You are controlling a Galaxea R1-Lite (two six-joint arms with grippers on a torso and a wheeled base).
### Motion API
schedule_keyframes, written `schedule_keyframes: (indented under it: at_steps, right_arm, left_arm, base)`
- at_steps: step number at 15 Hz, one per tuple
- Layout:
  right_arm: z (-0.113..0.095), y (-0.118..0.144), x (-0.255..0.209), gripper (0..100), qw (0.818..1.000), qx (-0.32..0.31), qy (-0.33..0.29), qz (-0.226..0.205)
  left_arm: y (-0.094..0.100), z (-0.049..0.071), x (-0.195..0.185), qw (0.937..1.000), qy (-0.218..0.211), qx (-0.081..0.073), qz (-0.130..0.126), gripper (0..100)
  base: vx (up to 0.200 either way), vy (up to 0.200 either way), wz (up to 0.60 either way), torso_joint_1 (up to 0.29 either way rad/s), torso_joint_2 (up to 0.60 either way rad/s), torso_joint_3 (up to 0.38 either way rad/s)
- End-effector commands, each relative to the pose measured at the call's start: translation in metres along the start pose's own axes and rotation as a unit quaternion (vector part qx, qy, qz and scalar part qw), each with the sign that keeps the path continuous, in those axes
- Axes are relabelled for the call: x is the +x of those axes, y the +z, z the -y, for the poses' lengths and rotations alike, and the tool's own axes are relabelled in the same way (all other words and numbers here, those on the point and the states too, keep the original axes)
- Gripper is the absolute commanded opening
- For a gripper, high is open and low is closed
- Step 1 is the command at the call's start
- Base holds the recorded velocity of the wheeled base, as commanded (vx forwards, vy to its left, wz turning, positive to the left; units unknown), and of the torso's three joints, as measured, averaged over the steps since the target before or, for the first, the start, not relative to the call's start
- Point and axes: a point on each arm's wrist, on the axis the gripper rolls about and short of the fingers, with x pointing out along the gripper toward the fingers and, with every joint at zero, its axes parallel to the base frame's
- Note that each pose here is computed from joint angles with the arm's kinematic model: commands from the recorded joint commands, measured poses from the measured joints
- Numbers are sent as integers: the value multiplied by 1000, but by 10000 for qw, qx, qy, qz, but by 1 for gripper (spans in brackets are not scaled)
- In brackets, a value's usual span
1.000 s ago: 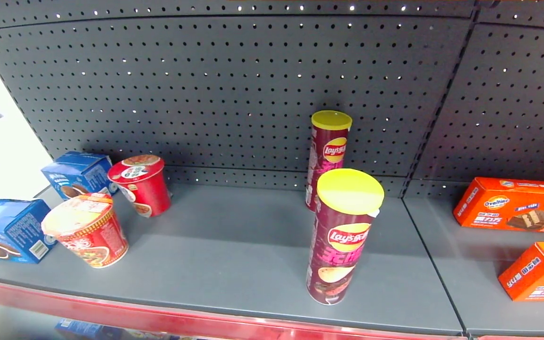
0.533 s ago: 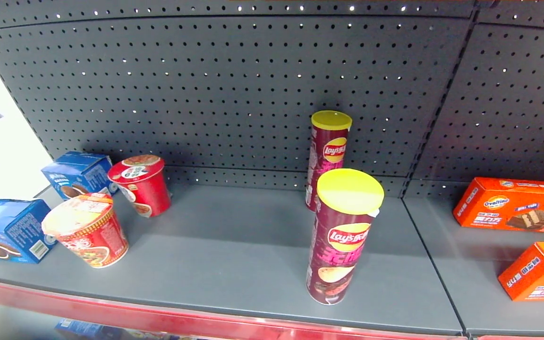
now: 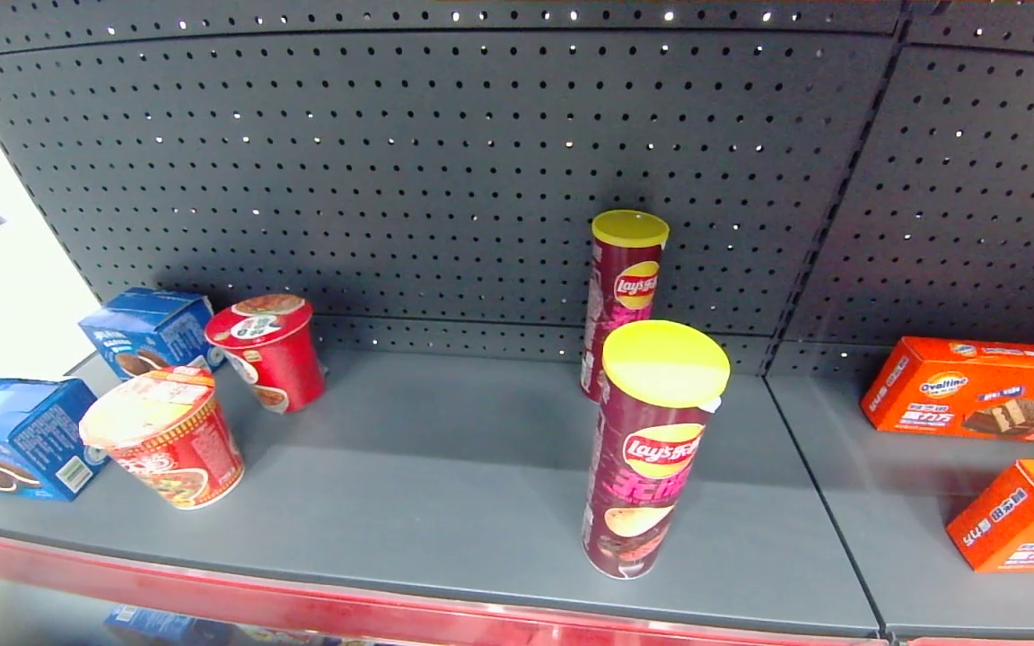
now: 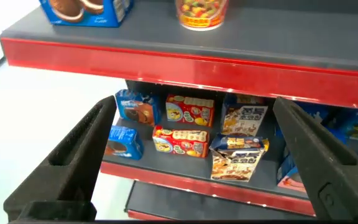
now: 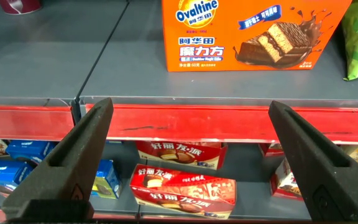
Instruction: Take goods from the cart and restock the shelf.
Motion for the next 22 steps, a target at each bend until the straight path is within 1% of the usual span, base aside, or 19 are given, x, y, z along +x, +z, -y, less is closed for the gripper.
schedule_keyframes:
  at_steps: [1, 2, 3, 5, 6, 12, 13, 14, 15, 16, 22]
  right_arm:
    - [0, 0, 0, 100, 10000, 1, 0, -7]
    - [0, 0, 0, 100, 10000, 1, 0, -7]
    - [0, 0, 0, 100, 10000, 1, 0, -7]
    - [0, 0, 0, 100, 10000, 1, 0, -7]
    - [0, 0, 0, 100, 10000, 1, 0, -7]
    - [0, 0, 0, 100, 10000, 1, 0, -7]
    - [0, 0, 0, 100, 10000, 1, 0, -7]
    - [0, 0, 0, 100, 10000, 1, 0, -7]
    - [0, 0, 0, 100, 10000, 1, 0, -7]
    - [0, 0, 0, 100, 10000, 0, 0, -14]
    - [0, 0, 0, 100, 10000, -38, 16, -15]
  left_arm:
    - [0, 0, 0, 9999, -77, 64, -27, 100]
    - [0, 0, 0, 9999, -85, 79, -19, 100]
    - [0, 0, 0, 10000, -69, 40, -27, 100]
    - [0, 0, 0, 10000, -62, 25, -27, 100]
    - [0, 0, 0, 10000, -46, -21, -28, 100]
    - [0, 0, 0, 10000, 7, -18, -29, 100]
    - [0, 0, 0, 9999, -122, -36, -12, 100]
    - [-1, -2, -2, 9975, -677, 87, 154, 100]
    - [-1, -2, -5, 9982, -491, 21, 348, 100]
    - [-2, -2, -6, 9982, -438, -15, 399, 100]
    - [-2, -2, -6, 9982, -446, -15, 407, 100]
  base:
    - [0, 0, 0, 0, 0, 0]
    - [0, 0, 0, 0, 0, 0]
    - [0, 0, 0, 0, 0, 0]
    - [0, 0, 0, 0, 0, 0]
    - [0, 0, 0, 0, 0, 0]
    - [0, 0, 0, 0, 0, 0]
    - [0, 0, 0, 0, 0, 0]
    - [0, 0, 0, 0, 0, 0]
    - [0, 0, 0, 0, 0, 0]
    - [0, 0, 0, 0, 0, 0]
    - [0, 0, 0, 0, 0, 0]
